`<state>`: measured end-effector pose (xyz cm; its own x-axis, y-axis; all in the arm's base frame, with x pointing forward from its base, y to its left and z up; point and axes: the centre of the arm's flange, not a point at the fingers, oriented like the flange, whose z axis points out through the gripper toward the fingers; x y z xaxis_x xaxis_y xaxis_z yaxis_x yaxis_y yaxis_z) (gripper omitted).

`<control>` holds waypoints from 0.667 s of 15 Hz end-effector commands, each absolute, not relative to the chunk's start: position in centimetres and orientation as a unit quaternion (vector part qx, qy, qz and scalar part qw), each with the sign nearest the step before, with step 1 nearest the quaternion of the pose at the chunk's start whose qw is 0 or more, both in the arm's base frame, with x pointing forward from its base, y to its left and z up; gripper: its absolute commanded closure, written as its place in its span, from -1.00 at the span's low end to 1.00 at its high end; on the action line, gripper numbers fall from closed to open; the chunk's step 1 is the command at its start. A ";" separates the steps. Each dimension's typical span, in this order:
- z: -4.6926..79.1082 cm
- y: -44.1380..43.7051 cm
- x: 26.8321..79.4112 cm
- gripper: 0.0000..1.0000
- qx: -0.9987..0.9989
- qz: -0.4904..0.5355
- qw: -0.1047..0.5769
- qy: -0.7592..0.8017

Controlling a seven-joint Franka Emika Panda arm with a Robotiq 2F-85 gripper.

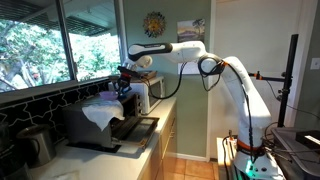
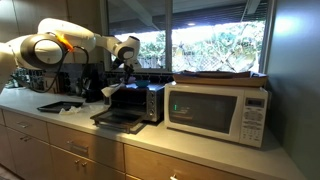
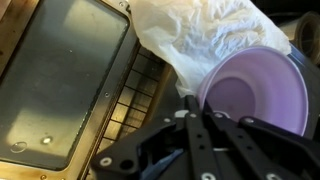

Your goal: Remove the purple bowl from the toaster oven and place the bowl on top of the oven

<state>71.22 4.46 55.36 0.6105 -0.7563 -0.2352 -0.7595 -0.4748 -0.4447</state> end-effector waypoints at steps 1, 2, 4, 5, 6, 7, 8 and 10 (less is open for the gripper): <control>54.6 4.5 72.0 0.98 -0.856 0.002 0.246 0.455; 54.5 4.4 72.0 0.98 -0.855 0.002 0.244 0.457; 54.3 4.4 72.2 0.41 -0.853 -0.001 0.242 0.462; 54.4 4.5 72.1 0.38 -0.853 -0.002 0.243 0.461; 54.6 4.6 72.0 0.26 -0.854 -0.005 0.243 0.460; 55.1 4.8 71.7 0.09 -0.855 -0.010 0.244 0.457; 55.9 5.0 71.2 -0.05 -0.858 -0.016 0.244 0.452; 57.6 5.3 70.0 -0.35 -0.865 -0.032 0.239 0.440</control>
<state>71.50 4.71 55.31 0.5996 -0.7711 -0.2142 -0.7638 -0.4715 -0.4409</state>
